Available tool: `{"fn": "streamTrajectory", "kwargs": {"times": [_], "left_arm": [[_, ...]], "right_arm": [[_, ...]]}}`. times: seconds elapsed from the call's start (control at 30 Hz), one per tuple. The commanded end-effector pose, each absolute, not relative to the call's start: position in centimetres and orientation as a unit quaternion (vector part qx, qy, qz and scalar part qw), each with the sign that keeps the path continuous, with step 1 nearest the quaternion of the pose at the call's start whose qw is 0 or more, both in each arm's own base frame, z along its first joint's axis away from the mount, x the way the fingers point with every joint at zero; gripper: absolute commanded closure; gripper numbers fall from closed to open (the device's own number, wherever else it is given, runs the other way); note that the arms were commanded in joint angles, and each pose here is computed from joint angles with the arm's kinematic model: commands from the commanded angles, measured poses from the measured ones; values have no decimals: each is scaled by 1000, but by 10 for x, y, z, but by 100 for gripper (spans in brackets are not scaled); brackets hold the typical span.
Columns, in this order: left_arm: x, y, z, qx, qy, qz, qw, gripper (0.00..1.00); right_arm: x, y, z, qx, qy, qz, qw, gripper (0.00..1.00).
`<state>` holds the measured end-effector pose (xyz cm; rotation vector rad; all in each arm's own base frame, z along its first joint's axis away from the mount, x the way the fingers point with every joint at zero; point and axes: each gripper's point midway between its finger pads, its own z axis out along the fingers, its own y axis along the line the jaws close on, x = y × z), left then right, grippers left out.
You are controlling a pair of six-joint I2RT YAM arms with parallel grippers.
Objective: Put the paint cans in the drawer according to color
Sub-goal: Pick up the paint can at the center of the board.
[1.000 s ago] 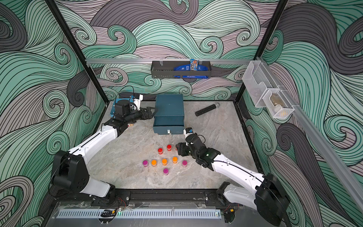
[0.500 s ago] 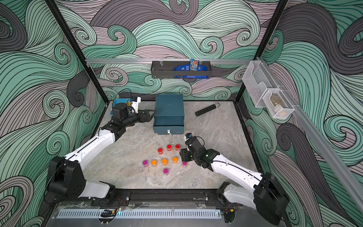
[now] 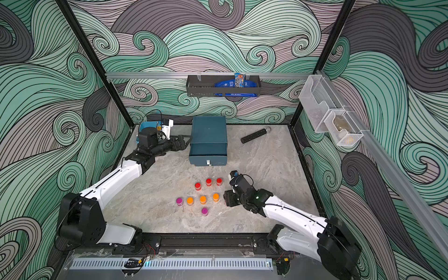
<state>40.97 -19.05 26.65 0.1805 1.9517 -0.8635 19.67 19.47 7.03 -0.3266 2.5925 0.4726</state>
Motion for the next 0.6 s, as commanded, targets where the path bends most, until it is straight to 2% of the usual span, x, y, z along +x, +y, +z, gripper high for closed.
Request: {"fn": "streamTrajectory", "kwargs": {"times": [0.0,0.57], "left_arm": [[411,-188,274,77,792,-355,491,1],[410,-188,272,76,794,-355,488,2]], "right_arm": [[190,195,62,-120,953,164,225,39],[190,208,42,-136,960,131,208,40]]}}
